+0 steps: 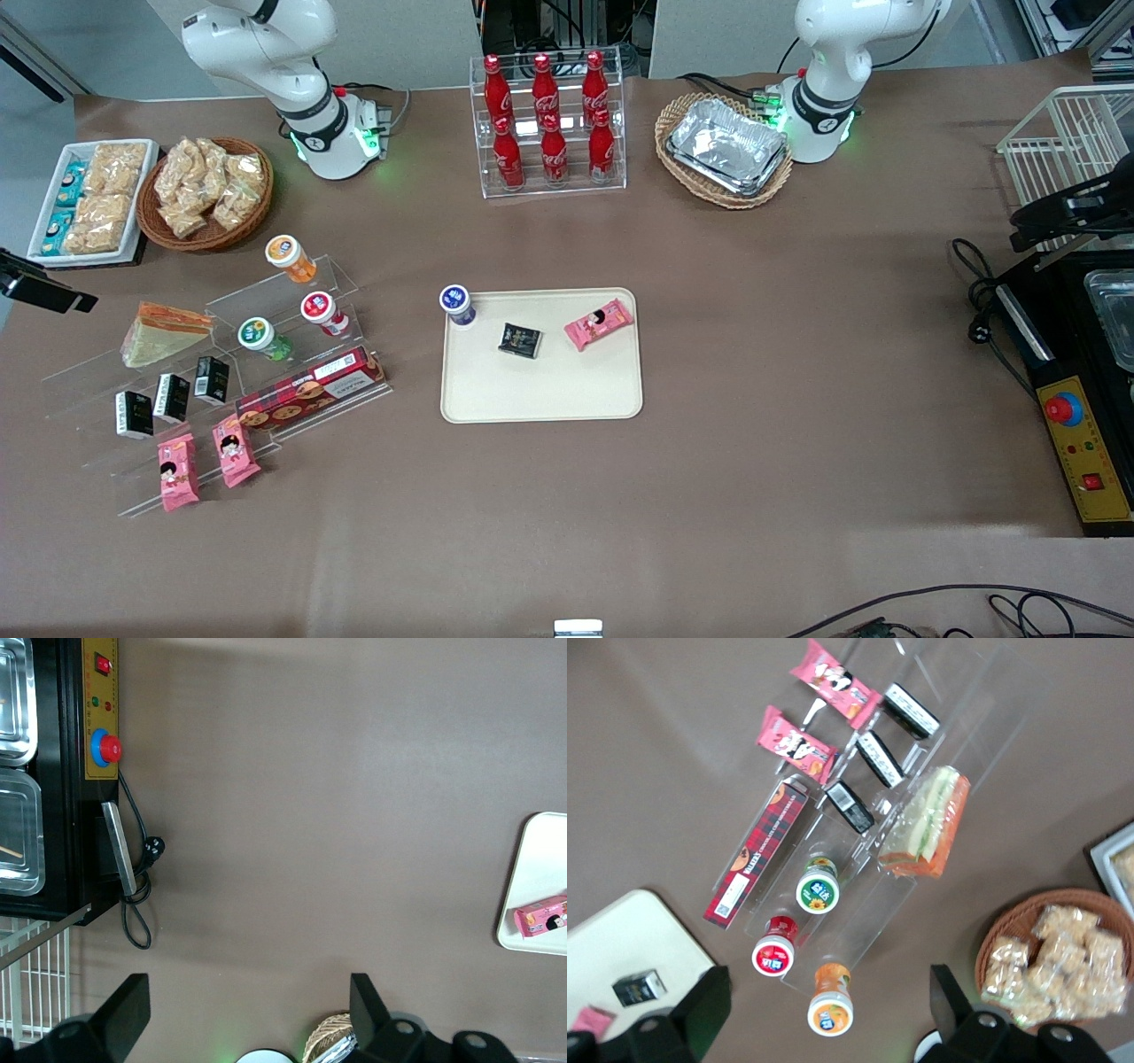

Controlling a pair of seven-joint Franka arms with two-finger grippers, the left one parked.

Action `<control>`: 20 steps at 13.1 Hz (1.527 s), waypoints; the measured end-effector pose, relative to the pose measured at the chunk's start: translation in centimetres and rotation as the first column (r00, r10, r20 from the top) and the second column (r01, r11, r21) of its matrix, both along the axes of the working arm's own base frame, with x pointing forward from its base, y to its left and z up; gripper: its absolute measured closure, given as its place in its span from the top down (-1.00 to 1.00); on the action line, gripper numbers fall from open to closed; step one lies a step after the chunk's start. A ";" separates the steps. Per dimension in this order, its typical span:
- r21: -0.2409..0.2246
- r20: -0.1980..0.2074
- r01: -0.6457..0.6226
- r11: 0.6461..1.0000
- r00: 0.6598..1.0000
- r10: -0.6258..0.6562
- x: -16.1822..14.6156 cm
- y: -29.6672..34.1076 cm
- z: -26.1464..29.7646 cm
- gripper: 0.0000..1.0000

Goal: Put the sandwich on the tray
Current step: 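Move the right gripper down to the wrapped sandwich on the acrylic rack, then close the right gripper on the plastic-wrapped sandwich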

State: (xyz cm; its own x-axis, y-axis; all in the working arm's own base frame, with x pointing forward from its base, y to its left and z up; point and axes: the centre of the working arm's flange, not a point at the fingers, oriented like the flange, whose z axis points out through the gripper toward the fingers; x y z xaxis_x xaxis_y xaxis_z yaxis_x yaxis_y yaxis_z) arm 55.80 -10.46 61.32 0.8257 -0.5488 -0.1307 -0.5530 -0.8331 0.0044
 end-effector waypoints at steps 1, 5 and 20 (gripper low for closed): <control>-0.004 -0.010 0.054 0.999 0.998 -0.054 -0.1 -0.2 0.0 1.00; -0.027 -0.057 0.243 0.970 0.968 -0.244 -0.4 -0.9 -1.5 1.00; -0.015 0.019 0.439 0.898 0.898 -0.439 -4.2 -8.9 -19.2 1.00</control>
